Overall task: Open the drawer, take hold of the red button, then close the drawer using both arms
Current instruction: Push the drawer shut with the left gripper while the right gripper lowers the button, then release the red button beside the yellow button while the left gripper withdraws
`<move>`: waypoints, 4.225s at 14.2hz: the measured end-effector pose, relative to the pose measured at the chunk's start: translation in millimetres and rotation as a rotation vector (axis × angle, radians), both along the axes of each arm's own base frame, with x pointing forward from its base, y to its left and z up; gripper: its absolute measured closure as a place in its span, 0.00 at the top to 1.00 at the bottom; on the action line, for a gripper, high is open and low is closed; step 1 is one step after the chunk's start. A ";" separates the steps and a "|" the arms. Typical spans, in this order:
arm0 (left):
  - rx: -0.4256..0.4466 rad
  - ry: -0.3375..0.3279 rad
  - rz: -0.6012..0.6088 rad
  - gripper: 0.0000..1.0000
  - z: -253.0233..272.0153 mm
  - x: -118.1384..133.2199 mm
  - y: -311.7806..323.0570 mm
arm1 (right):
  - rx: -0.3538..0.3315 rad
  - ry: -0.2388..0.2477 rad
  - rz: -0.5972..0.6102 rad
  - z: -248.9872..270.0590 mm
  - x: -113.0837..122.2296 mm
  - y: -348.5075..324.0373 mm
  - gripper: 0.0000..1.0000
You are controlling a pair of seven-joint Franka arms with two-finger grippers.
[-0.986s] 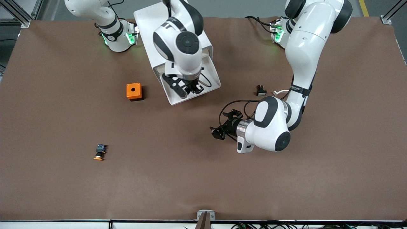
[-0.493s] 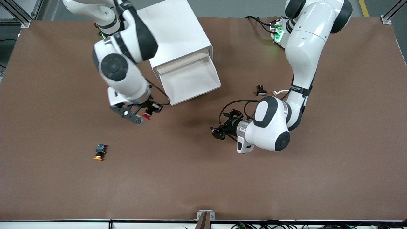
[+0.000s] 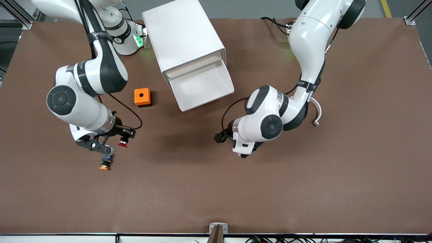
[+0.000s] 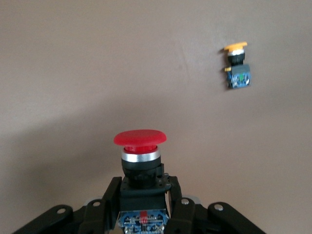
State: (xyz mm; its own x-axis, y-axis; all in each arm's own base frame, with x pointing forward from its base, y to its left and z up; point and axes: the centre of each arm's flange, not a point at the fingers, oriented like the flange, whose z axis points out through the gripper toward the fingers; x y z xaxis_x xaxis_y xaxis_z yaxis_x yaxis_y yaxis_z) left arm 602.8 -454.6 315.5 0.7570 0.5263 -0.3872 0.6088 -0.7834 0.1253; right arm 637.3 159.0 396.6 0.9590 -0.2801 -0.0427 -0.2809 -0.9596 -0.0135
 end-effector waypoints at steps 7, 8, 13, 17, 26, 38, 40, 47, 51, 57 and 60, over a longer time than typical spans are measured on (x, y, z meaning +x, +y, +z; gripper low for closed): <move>0.130 -0.051 -0.052 1.00 -1.0 -43.5 -44.7 | -0.015 -0.026 0.050 -88.7 25.7 -29.8 0.43; 0.143 -0.054 -0.057 1.00 -2.8 -49.3 -50.1 | -0.017 -0.027 0.048 -98.1 27.3 -31.3 0.43; 0.178 -0.038 -0.085 1.00 -13.5 -91.0 -86.1 | -0.026 -0.052 0.065 -145.0 31.1 -42.7 0.43; 0.197 -0.026 -0.129 1.00 -22.5 -127.3 -113.1 | -0.031 -0.065 0.066 -165.7 32.8 -62.7 0.43; 0.226 -0.007 -0.224 1.00 -29.4 -218.8 -173.6 | -0.037 -0.067 0.060 -190.9 32.6 -70.1 0.43; 0.198 0.032 -0.212 1.00 -26.0 -226.3 -178.8 | -0.035 -0.088 0.068 -208.1 33.2 -65.7 0.49; 0.192 0.033 -0.180 1.00 -22.5 -207.6 -168.2 | -0.036 -0.091 0.067 -207.3 33.8 -66.3 0.67; 0.094 -0.058 -0.004 1.00 105.5 -86.4 -61.6 | -0.036 -0.115 0.095 -195.3 42.6 -67.6 1.00; 0.100 -0.051 -0.043 1.00 184.7 -39.8 54.1 | -0.041 -0.081 0.110 -176.8 46.1 -75.2 1.00; 0.078 0.046 -0.187 1.00 239.7 -12.2 242.9 | -0.036 0.008 0.160 -95.5 42.8 -81.6 1.00; 0.031 0.035 -0.265 1.00 251.7 -17.1 318.5 | -0.024 0.044 0.194 -51.4 32.9 -101.6 1.00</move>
State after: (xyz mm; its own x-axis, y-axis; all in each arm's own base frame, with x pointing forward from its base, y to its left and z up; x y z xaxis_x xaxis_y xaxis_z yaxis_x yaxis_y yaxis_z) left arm 585.7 -136.1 567.3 0.8566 0.3231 -0.4023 0.3852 -0.9192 0.0817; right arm 670.2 57.3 345.2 0.9925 -0.0918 -0.0813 -0.0906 -0.9957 0.0180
